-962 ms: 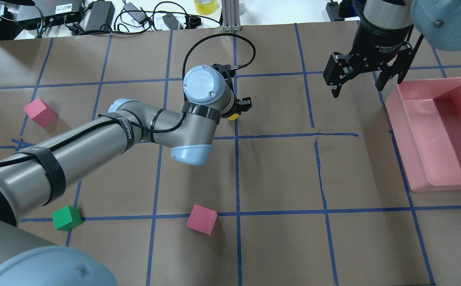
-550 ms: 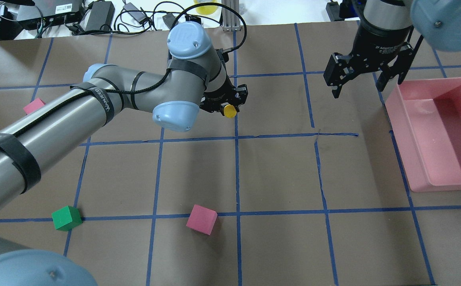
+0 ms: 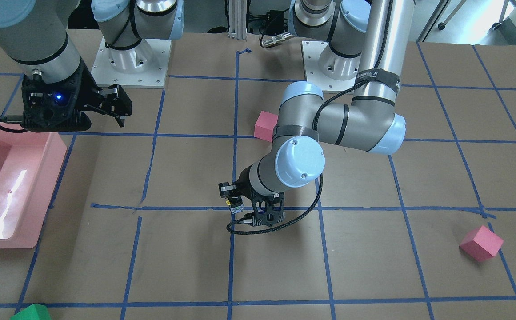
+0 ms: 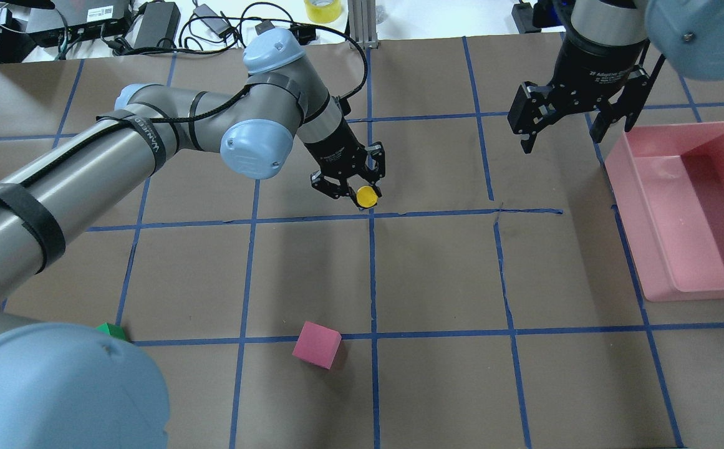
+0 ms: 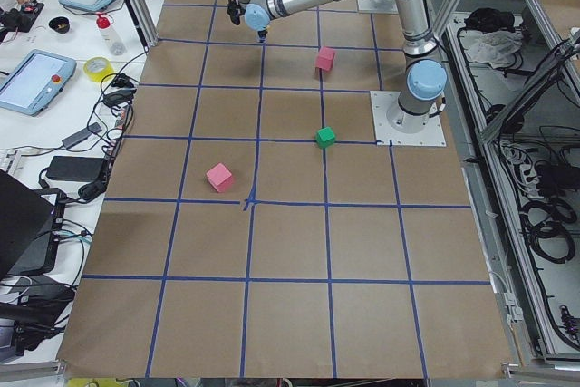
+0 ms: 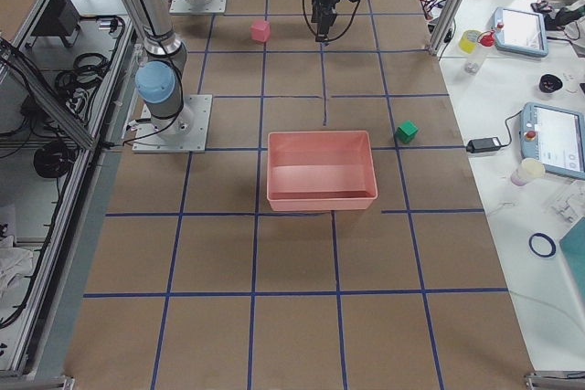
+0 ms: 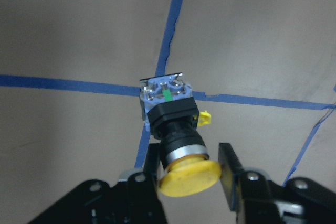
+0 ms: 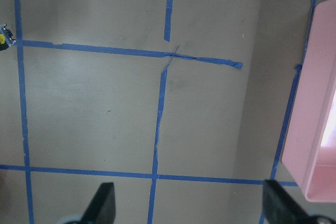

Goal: Align button upright
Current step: 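Set the button switch upright on the table and open the left gripper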

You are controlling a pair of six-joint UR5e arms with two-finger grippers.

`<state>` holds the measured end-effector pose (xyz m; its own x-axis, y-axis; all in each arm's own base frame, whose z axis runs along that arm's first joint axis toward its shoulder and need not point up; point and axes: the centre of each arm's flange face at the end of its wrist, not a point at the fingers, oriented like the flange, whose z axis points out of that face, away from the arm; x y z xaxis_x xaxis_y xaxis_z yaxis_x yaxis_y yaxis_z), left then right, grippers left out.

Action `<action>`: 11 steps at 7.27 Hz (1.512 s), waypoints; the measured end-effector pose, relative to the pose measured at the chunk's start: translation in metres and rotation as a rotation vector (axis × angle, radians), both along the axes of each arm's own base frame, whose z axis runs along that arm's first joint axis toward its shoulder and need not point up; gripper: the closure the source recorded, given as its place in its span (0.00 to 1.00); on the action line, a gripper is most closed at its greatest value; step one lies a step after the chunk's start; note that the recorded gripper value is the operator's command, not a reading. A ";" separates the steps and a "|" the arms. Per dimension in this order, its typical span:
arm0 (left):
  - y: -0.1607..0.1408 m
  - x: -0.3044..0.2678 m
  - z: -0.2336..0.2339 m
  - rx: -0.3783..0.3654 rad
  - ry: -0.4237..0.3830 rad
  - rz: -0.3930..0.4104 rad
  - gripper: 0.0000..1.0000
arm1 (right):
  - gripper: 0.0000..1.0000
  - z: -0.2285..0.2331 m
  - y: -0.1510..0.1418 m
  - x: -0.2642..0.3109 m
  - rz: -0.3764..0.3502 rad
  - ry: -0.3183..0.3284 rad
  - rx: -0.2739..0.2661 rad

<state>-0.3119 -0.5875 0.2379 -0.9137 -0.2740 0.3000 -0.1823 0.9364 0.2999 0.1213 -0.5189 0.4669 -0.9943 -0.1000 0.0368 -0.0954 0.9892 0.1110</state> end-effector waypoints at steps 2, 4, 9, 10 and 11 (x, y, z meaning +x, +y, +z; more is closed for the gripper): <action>-0.011 -0.003 -0.004 0.020 0.006 0.002 0.97 | 0.00 0.000 0.000 0.000 0.001 -0.004 0.001; -0.014 -0.002 -0.009 0.032 0.003 0.004 0.97 | 0.00 0.000 0.000 0.000 0.002 -0.004 0.002; -0.012 0.003 -0.023 0.077 0.017 0.020 0.08 | 0.00 -0.001 0.000 -0.001 -0.001 0.002 0.003; -0.013 0.005 -0.024 0.076 0.015 0.020 0.00 | 0.00 -0.001 0.000 -0.001 -0.001 0.002 0.003; -0.013 0.007 -0.022 0.073 0.015 0.020 0.00 | 0.00 -0.001 0.000 -0.001 -0.001 0.001 0.003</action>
